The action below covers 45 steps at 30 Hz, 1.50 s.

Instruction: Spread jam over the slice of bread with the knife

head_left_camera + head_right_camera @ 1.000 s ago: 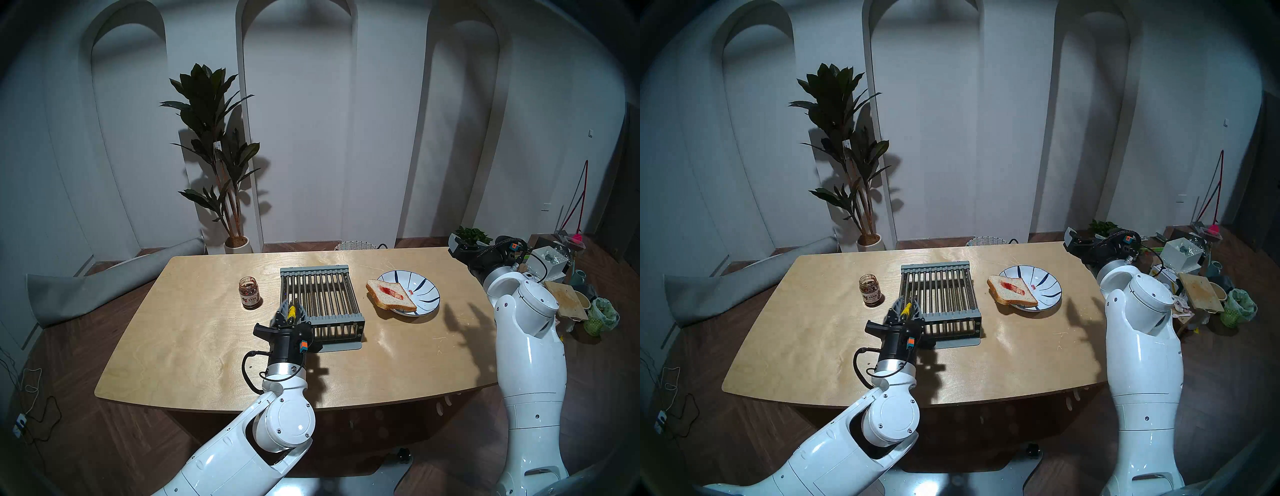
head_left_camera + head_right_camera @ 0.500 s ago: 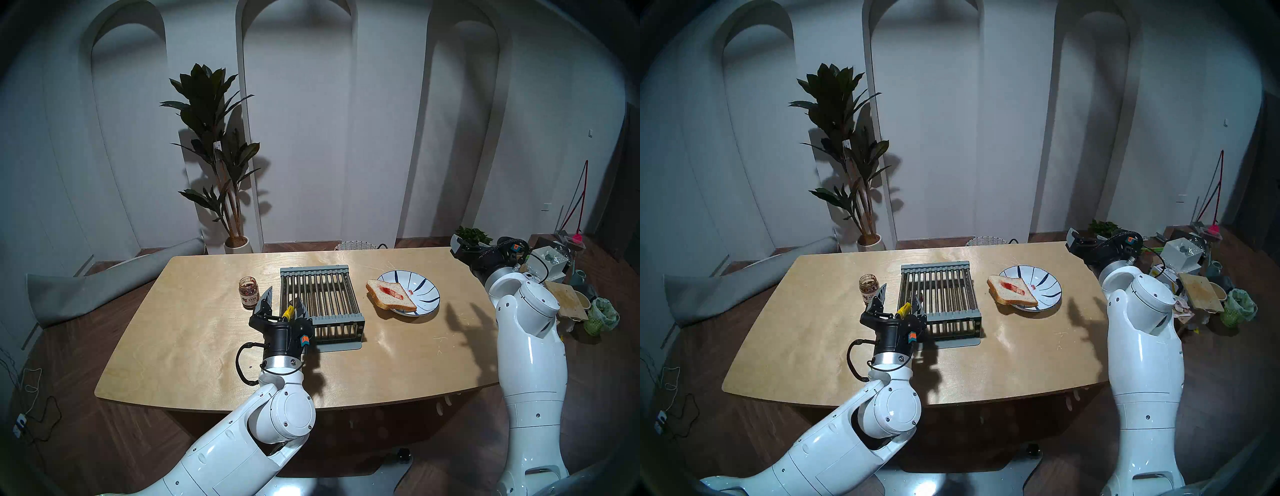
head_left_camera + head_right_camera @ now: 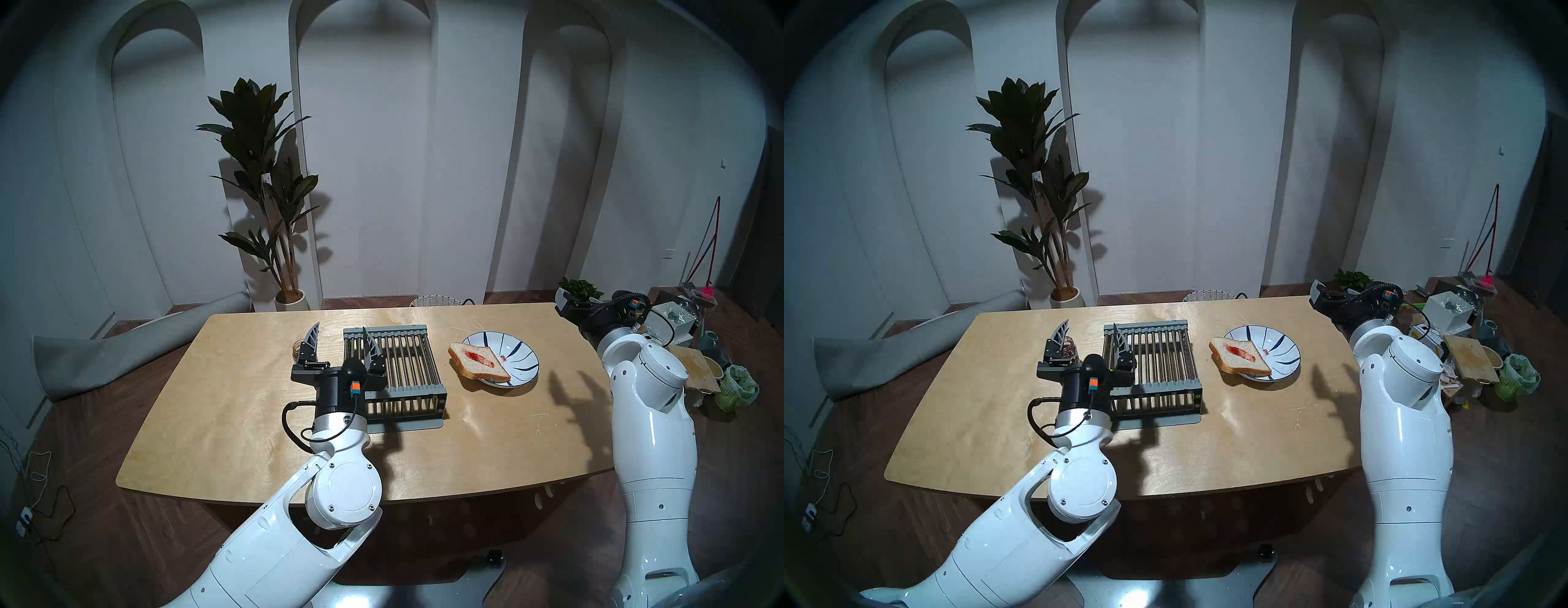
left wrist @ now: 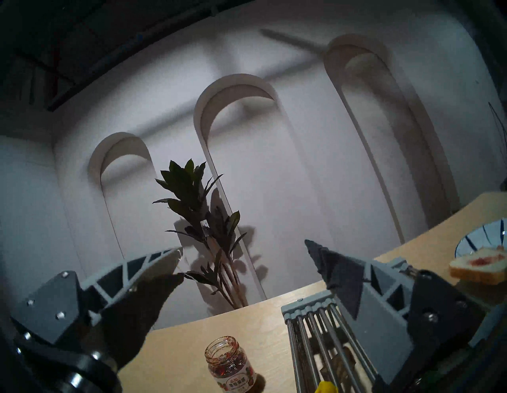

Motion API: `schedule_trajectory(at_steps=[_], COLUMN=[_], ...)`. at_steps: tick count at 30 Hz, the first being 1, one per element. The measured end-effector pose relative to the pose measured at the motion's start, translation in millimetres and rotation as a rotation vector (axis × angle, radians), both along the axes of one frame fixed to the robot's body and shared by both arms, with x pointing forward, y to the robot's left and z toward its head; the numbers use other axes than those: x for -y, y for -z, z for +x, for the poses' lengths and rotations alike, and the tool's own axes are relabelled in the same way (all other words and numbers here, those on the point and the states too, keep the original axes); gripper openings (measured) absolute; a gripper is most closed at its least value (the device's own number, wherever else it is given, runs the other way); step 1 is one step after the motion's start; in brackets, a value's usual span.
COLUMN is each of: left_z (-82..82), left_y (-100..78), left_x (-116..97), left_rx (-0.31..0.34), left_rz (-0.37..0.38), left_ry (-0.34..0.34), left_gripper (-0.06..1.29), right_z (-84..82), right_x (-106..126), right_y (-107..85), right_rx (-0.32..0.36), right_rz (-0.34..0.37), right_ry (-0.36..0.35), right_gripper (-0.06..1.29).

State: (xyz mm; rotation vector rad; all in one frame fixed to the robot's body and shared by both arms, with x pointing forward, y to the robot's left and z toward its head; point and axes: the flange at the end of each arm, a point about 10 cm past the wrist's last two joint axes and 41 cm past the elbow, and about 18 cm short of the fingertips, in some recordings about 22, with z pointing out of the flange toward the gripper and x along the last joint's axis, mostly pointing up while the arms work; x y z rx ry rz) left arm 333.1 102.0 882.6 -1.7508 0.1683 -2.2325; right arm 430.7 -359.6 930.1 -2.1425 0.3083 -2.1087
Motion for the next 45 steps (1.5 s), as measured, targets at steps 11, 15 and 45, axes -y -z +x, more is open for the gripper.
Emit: schedule_trajectory(at_steps=[11,15,45], left_z=[-0.6,-0.4,60.4], left_y=[-52.7,-61.5,-36.5], left_x=[-28.4,-53.0,-201.5], left_rx=[0.137,0.152,-0.100], left_rz=[-0.220,-0.217,-0.095], left_ry=[0.036,0.031,0.211], left_gripper=[1.21,1.21,1.21], right_z=[2.9,5.4,19.2], right_x=[-6.5,-17.7,-108.6], right_y=[-0.5,-0.7,11.2], right_rx=[0.000,0.005,0.002], right_rz=[-0.005,0.004,0.048], right_ry=[-0.016,-0.036,-0.302], right_gripper=[1.20,1.20,1.20])
